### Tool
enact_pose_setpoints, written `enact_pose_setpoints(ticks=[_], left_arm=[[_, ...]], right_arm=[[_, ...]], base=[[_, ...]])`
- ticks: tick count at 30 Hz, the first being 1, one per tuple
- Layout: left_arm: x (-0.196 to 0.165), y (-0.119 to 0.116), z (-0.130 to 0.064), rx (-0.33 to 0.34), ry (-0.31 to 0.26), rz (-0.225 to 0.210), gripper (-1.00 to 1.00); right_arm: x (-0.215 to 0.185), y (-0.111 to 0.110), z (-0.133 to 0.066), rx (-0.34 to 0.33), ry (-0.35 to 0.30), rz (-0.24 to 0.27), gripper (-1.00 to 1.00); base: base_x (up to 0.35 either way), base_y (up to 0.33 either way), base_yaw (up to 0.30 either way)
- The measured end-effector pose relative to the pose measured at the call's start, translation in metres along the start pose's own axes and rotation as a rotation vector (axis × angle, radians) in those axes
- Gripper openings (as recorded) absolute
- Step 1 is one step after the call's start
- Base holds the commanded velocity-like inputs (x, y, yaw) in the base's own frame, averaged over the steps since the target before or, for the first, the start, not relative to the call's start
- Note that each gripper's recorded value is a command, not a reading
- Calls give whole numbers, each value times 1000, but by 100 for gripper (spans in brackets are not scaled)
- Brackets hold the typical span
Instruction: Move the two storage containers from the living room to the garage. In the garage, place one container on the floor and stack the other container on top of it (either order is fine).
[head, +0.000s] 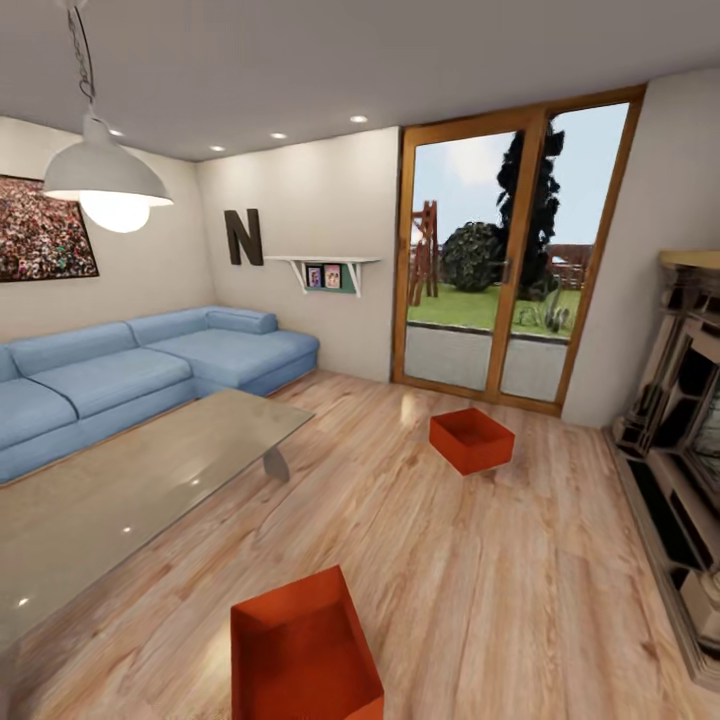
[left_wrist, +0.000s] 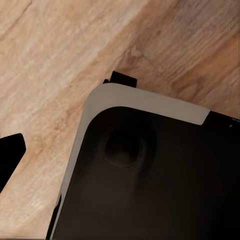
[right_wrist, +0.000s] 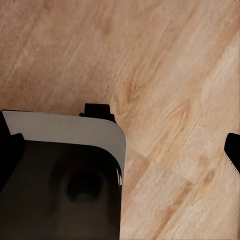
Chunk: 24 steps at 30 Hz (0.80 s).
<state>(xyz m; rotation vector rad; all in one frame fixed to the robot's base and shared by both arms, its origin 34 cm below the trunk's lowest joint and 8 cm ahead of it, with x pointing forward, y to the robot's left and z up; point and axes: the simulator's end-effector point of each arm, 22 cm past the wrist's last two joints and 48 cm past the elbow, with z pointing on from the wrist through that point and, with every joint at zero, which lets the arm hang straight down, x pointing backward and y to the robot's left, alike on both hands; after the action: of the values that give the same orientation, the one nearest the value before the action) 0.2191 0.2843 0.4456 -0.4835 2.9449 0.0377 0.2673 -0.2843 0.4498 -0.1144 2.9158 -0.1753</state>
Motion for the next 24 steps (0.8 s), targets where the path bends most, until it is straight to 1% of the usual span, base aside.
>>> enact_pose_setpoints(ticks=[14,18,24], left_arm=[[0,-2,0,2,-1,-2,100],[0,-2,0,2,0,-1,100],[0,-1,0,2,0,-1,100]], right_arm=[[0,0,0,1,0,0,100],[-1,-1,0,3,-2,2,100],[-1,0,0,3,-5,4,100]], base=[[0,0,279],[73,-140,77],[121,-232,13]])
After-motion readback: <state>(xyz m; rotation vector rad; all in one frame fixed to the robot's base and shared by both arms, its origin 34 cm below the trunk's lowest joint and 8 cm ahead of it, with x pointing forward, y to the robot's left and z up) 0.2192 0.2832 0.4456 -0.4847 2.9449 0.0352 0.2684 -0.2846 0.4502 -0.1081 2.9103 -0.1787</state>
